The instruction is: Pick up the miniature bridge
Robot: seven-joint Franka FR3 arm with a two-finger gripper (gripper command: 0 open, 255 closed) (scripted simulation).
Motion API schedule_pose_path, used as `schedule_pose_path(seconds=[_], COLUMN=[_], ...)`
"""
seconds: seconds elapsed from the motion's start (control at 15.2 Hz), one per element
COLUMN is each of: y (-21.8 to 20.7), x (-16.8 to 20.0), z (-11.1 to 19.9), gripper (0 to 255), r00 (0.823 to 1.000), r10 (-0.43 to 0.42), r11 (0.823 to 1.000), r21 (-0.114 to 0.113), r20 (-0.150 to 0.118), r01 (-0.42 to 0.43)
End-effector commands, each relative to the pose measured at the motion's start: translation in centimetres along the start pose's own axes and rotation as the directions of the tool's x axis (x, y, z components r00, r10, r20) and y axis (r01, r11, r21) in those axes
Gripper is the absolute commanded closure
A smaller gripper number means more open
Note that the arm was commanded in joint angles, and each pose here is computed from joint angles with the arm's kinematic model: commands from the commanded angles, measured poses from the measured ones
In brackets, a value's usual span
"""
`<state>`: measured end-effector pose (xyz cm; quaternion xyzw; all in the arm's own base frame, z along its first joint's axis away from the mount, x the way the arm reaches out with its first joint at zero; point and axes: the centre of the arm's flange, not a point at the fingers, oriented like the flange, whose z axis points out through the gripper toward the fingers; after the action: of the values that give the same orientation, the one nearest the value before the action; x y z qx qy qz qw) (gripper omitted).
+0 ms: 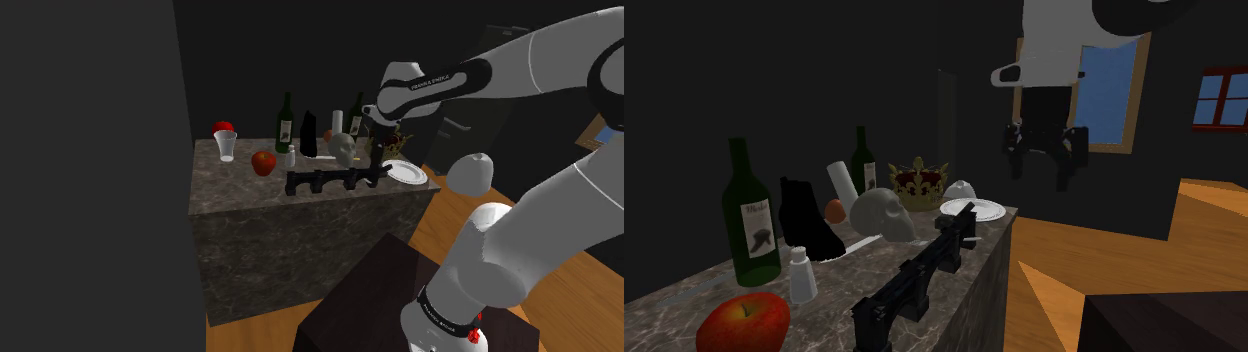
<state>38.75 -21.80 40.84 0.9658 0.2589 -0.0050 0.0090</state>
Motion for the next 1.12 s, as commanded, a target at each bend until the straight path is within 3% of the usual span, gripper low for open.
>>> schedule_pose_path(seconds=[0.0,0.53,1.06], y=[1.9,9.6,16.5], x=[0.7,4.0,9.0], z=[1.6,7.7,13.8], gripper=[0,0,0], r00=[0.998,0.965,0.891], r10=[-0.056,-0.258,-0.45], r11=[0.998,0.966,0.893], r21=[-0.004,-0.011,-0.024], r20=[-0.008,-0.037,-0.064], r01=[0.056,0.258,0.449])
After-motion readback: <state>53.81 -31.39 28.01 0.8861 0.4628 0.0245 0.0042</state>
